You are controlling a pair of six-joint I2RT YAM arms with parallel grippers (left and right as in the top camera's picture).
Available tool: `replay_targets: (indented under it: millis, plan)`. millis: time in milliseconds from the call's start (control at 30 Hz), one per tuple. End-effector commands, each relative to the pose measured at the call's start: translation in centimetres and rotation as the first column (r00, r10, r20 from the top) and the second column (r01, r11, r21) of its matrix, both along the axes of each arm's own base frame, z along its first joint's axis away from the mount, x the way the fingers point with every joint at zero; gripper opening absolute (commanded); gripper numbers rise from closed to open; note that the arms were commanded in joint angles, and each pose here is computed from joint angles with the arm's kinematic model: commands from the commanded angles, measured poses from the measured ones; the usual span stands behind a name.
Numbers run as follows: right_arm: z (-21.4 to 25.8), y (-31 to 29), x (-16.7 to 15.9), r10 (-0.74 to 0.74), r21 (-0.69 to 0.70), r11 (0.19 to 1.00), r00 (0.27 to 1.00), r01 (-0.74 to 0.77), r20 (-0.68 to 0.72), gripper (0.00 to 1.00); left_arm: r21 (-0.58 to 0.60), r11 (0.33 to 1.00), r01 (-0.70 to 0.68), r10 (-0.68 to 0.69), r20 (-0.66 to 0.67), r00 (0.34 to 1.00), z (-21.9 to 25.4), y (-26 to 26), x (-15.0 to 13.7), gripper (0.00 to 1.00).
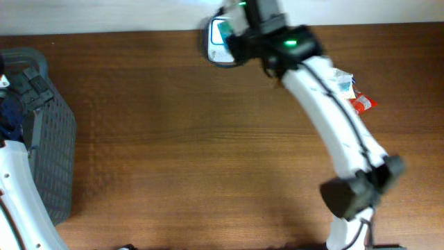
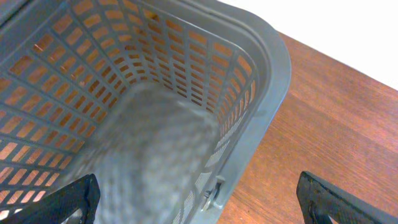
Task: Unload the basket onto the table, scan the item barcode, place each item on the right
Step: 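Carry the green pack right and release it beside the orange box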
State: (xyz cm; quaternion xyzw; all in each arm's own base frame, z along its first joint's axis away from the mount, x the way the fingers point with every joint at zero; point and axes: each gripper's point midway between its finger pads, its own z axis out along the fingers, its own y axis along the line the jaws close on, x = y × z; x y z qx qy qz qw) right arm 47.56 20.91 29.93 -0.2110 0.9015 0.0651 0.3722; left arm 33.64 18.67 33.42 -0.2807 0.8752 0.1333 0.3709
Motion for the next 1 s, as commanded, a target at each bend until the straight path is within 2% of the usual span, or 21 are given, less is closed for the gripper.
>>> replay_targets:
  millis: [0,100,200,267,367,400,600,633,667,700,733,767,800,900,967]
  plan:
    - [-1.7,-5.1,-2.6,-0.26,0.112,0.949,0.931,0.296,-0.258,0.04,-0.003,1.0,-0.013,0.013,0.002,1.0,-0.1,0.2,0.0,0.99]
    - [-3.7,-11.1,-4.4,-0.399,0.029,0.895,0.828,0.445,-0.395,0.04,-0.003,1.0,-0.013,0.013,0.002,1.0,0.0,0.2,0.0,0.99]
    - [-6.0,-16.4,-5.2,-0.508,-0.052,0.831,0.719,0.553,-0.474,0.04,-0.003,1.0,-0.013,0.013,0.002,1.0,-0.1,0.2,0.0,0.99]
    - [-7.6,-18.9,-5.4,-0.565,-0.106,0.795,0.666,0.597,-0.488,0.04,-0.003,1.0,-0.013,0.013,0.002,1.0,0.0,0.2,0.0,0.99]
    - [-11.4,-24.0,-6.2,-0.694,-0.225,0.684,0.524,0.694,-0.493,0.04,-0.003,1.0,-0.013,0.013,0.002,1.0,0.0,0.2,0.0,0.99]
    - [-14.0,-25.9,-6.8,-0.731,-0.259,0.635,0.458,0.728,-0.507,0.04,-0.003,1.0,-0.013,0.013,0.002,1.0,0.0,0.2,0.0,0.99]
    - [-21.1,-29.7,-8.7,-0.778,-0.294,0.528,0.315,0.797,-0.544,0.05,-0.003,1.0,-0.013,0.013,0.002,1.0,-0.1,0.2,0.0,0.99]
    - [-21.6,-30.2,-9.1,-0.781,-0.301,0.518,0.3,0.8,-0.547,0.13,-0.003,1.0,-0.013,0.013,0.002,1.0,-0.1,0.2,0.0,0.99]
    - [-21.9,-30.5,-9.4,-0.783,-0.306,0.512,0.29,0.803,-0.55,0.28,-0.003,1.0,-0.013,0.013,0.002,1.0,-0.1,0.2,0.0,0.99]
    - [-21.9,-30.9,-9.5,-0.786,-0.308,0.504,0.28,0.807,-0.552,0.49,-0.003,1.0,-0.013,0.013,0.002,1.0,0.0,0.2,0.0,0.99]
    - [-21.9,-31.1,-9.6,-0.787,-0.307,0.498,0.275,0.811,-0.552,0.75,-0.003,1.0,-0.013,0.013,0.002,1.0,-0.1,0.2,0.0,0.99]
    - [-21.7,-31.3,-9.7,-0.788,-0.305,0.495,0.271,0.814,-0.553,0.92,-0.003,1.0,-0.013,0.013,0.002,1.0,0.0,0.2,0.0,0.99]
    - [-21.6,-31.3,-9.7,-0.782,-0.302,0.502,0.276,0.811,-0.558,0.96,-0.003,1.0,-0.013,0.013,0.002,1.0,-0.1,0.2,0.0,0.99]
    - [-20.7,-30.4,-9.5,-0.736,-0.259,0.554,0.32,0.791,-0.596,0.97,-0.003,1.0,-0.013,0.013,0.002,1.0,0.0,0.2,0.0,0.99]
    - [-19.5,-28.9,-8.8,-0.671,-0.177,0.62,0.399,0.764,-0.625,0.97,-0.003,1.0,-0.013,0.013,0.002,1.0,0.0,0.2,0.0,0.99]
